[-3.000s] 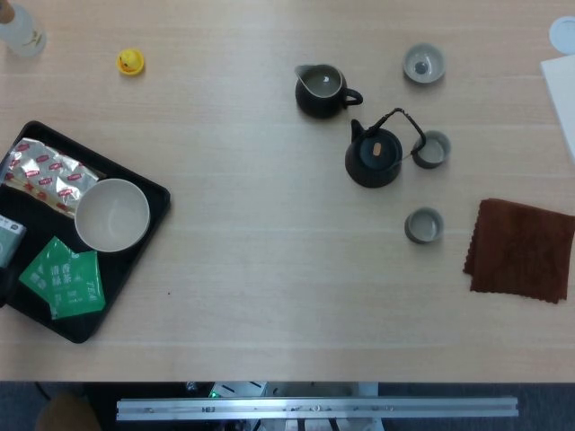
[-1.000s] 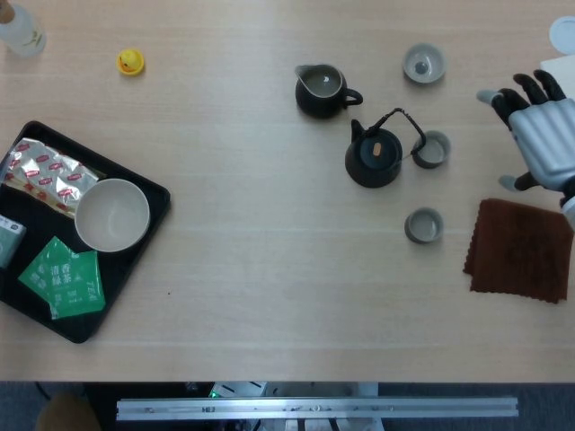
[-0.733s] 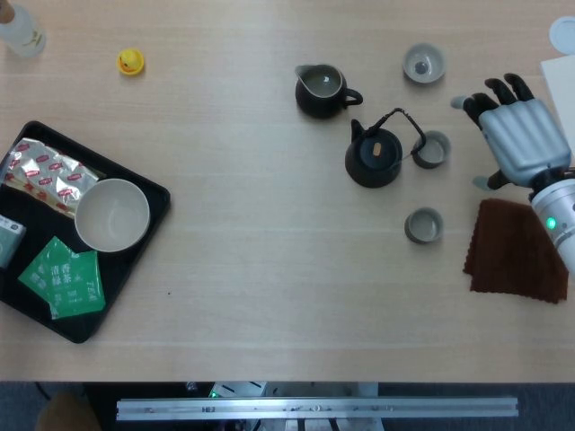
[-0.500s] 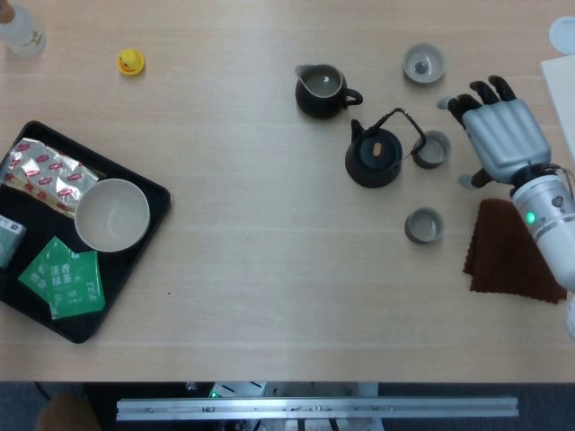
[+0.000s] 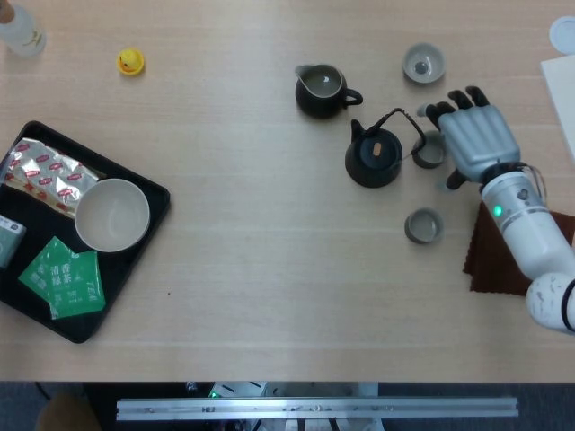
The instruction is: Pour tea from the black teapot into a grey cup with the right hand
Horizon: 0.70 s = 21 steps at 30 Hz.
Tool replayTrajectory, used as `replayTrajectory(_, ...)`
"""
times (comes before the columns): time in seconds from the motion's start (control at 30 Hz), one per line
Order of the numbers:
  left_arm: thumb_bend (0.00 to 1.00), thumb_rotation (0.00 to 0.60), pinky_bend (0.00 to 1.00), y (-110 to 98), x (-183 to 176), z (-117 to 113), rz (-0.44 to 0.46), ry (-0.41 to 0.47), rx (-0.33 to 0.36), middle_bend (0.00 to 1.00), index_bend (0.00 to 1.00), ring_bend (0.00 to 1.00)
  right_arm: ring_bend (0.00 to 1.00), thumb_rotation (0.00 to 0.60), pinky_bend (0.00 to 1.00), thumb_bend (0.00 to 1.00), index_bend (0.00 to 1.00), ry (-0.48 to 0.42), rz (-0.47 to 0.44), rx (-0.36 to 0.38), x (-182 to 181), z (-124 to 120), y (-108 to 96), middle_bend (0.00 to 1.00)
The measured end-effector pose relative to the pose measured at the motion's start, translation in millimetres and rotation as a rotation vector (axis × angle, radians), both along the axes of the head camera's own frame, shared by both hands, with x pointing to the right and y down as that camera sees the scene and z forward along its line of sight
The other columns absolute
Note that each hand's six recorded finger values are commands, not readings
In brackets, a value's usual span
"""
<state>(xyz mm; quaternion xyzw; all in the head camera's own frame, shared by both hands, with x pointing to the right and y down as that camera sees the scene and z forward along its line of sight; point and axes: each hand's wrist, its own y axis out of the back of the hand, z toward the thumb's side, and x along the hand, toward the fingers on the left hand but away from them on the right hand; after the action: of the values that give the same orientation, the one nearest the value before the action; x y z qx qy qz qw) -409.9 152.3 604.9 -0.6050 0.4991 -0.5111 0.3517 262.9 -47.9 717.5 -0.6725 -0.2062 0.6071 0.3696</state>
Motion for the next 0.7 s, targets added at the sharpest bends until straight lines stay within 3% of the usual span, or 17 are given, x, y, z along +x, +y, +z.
replayTrajectory(0.33, 0.29, 0.600, 0.01, 3, -8, 1, -0.020, -0.004, -0.004, 0.11, 0.07, 0.03, 0.09, 0.598, 0.06, 0.00, 0.20, 0.034, -0.087, -0.022, -9, 7, 23, 0.26)
replayTrajectory(0.7, 0.29, 0.600, 0.01, 3, -8, 1, -0.021, -0.001, 0.002, 0.11, 0.07, 0.03, 0.10, 0.598, 0.06, 0.00, 0.20, 0.040, -0.120, -0.048, 3, 5, 43, 0.26)
